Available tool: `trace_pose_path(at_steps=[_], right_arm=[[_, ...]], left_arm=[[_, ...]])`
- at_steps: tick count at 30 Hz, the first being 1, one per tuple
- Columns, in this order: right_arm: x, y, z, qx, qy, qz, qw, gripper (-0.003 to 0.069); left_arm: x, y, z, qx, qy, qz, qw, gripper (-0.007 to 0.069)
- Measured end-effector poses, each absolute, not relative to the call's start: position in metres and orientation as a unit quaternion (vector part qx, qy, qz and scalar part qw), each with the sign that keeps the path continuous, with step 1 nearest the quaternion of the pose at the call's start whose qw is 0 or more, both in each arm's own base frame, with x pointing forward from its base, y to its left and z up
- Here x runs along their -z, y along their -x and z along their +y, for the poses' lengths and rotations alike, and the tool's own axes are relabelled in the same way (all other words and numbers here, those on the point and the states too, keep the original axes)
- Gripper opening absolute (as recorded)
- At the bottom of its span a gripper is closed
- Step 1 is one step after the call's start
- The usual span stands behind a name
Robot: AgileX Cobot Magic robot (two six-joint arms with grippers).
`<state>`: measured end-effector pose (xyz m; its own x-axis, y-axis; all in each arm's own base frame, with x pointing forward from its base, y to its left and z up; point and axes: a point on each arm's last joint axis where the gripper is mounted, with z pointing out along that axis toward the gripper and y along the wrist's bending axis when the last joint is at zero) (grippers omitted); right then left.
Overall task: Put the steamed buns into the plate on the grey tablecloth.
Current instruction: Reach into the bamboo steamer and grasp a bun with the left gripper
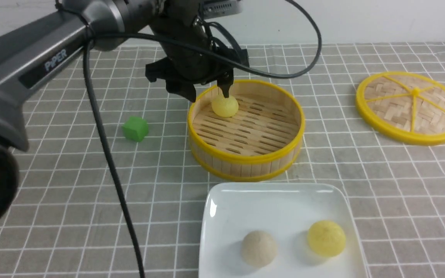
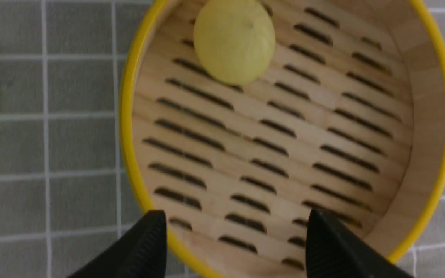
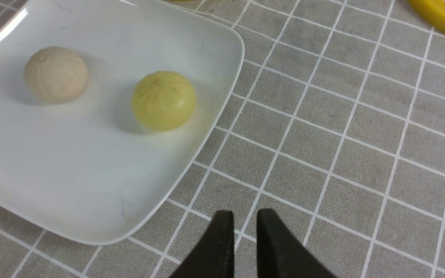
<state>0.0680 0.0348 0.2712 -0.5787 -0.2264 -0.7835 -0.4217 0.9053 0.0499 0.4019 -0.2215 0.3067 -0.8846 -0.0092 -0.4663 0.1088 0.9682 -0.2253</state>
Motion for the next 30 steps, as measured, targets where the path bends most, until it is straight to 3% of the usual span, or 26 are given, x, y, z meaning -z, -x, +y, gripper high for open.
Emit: trace_pose_path(at_steps=[15, 23, 30], right_arm=[[-0.271, -0.068, 0.035, -0.117, 0.183, 0.881, 0.421, 0.0131], [-0.271, -0.068, 0.035, -0.117, 0.183, 0.881, 0.421, 0.0137], [-0.271, -0.068, 0.035, -0.117, 0.183, 0.881, 0.421, 0.0148]], left_arm=[[-0.217, -0.459, -0.256, 0.107, -0.083, 0.952, 0.273, 0.0472], [-0.214, -0.465, -0.255, 0.087, -0.099, 0.944, 0.303, 0.0417], [-0.200, -0.468, -0.254, 0.065, -0.108, 0.947, 0.294, 0.0313]])
